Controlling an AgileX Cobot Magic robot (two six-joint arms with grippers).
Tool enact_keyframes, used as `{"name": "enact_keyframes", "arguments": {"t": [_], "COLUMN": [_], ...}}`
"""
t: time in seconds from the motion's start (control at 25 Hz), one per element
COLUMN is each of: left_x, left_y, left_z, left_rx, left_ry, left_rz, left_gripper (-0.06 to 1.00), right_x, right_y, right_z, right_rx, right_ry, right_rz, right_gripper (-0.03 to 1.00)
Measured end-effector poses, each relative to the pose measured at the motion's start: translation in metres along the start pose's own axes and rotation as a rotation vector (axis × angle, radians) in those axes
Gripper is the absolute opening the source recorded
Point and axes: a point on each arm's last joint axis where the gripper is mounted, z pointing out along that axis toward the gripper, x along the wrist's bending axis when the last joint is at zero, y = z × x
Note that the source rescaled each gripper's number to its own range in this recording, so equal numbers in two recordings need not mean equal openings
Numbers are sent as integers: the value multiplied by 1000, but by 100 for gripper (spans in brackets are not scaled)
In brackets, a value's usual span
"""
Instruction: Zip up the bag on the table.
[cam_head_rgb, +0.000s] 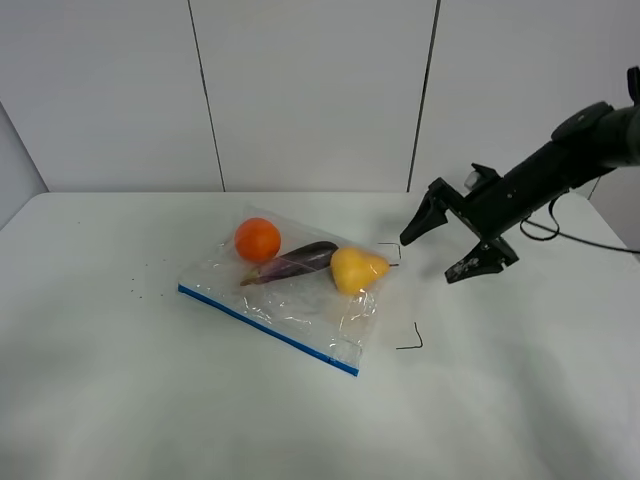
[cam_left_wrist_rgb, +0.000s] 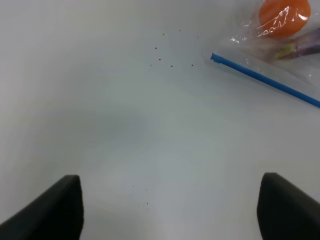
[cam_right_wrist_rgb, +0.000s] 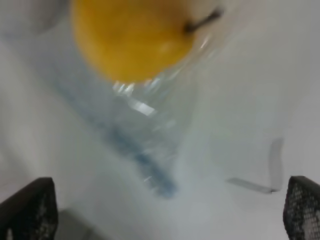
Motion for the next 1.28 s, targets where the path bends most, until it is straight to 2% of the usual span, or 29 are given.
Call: {"name": "enact_keyframes", "arguments": {"t": [0.12,0.32,0.36,0.48,0.6,0.92,1.12,1.28], "left_x": [0,0,0,0,0,0,0,0], "left_y": [0,0,0,0,0,0,0,0], "left_z": [0,0,0,0,0,0,0,0], "left_rx": [0,0,0,0,0,0,0,0], "left_ry": [0,0,0,0,0,0,0,0], "left_rz": [0,0,0,0,0,0,0,0], "left_gripper": [100,100,100,100,100,100,100,100], "right_x": [9,24,25,24,19,7,6,14], "right_y": [15,26,27,29,30,26,-4,-47], "right_z": [-22,-41,-43,-48,-53,-58,-64,-82], "right_rx": [-68,-137,-149,-168,-174,-164,-130,-140], "right_ry": [-148,-494,-545,-624,-645,-632,-647,-653], "right_rz": [-67,-199,-213,-217,-205,-163,-154,-160], "right_gripper": [100,100,100,100,100,100,100,100]}}
